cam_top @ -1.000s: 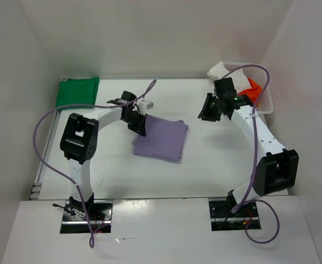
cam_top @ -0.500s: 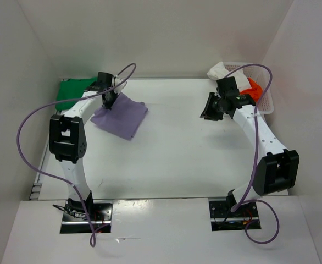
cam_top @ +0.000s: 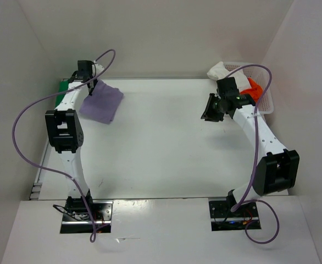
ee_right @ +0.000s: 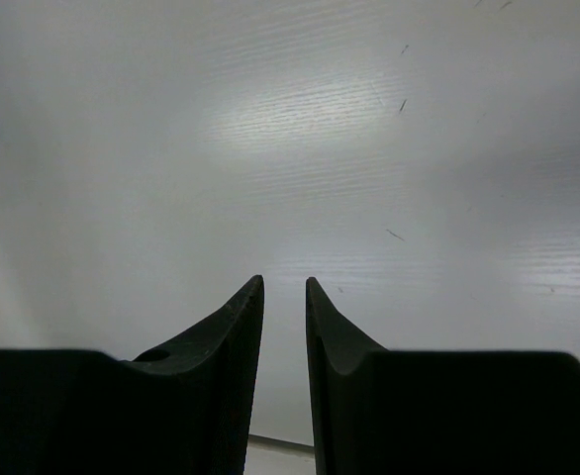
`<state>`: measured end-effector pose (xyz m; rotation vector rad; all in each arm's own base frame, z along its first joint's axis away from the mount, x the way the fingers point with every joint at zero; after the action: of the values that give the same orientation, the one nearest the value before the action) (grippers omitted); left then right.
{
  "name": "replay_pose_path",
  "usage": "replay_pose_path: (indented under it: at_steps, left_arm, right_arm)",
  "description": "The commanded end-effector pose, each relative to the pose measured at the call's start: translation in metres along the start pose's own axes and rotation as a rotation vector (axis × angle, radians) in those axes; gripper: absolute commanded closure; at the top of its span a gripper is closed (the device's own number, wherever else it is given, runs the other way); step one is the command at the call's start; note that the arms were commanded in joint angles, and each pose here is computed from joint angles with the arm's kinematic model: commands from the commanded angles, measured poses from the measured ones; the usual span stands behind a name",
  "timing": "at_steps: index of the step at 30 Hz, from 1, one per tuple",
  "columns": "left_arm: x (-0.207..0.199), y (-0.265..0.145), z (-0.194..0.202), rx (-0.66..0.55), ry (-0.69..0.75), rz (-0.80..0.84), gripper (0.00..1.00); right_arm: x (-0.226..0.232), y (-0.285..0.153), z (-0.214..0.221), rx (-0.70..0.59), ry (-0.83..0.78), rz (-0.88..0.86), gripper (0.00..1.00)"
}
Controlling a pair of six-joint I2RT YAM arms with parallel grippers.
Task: Fold and stack the t-shirts
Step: Put the neatly folded tshirt into the corner of the board with the left arm
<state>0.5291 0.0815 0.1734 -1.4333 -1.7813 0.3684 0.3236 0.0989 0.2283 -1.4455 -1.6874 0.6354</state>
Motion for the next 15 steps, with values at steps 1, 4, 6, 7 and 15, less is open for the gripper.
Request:
replay_pose_path:
  at_steps: [1, 4, 6, 7, 15]
  left_arm:
    - [0.029, -0.002, -0.032, -0.091, -0.023, -0.074, 1.0]
    - [0.049, 0.012, -0.027, -0.072, -0.048, -0.089, 1.0]
    - [0.058, 0.015, -0.029, -0.084, -0.062, -0.092, 1.0]
    - [0.063, 0.016, -0.027, -0.082, -0.069, -0.092, 1.0]
    - [0.096, 0.017, -0.033, -0.124, -0.121, -0.103, 1.0]
  right_arm:
    - [-0.003, -0.016, -0.011, -0.034, -0.018, 0.033, 0.71]
    - [-0.004, -0.015, -0.01, -0.015, -0.016, 0.039, 0.71]
    - [-0.003, -0.017, -0.011, -0.017, -0.016, 0.038, 0.71]
    - [-0.003, -0.017, -0.011, -0.017, -0.016, 0.038, 0.71]
    - [-0.003, -0.013, -0.013, 0.016, -0.004, 0.047, 0.71]
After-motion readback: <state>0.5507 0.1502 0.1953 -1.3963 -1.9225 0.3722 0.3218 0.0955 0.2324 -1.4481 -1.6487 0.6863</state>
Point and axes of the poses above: each gripper's point midway between its finger pads, its own y axis out along the fingers, its own x axis along the line the jaws close on, z = x × y, the point moved 5 cm from there along -y, back along the fingers, and after that the axes turned 14 degrees about -y, right-handed, at the moved point
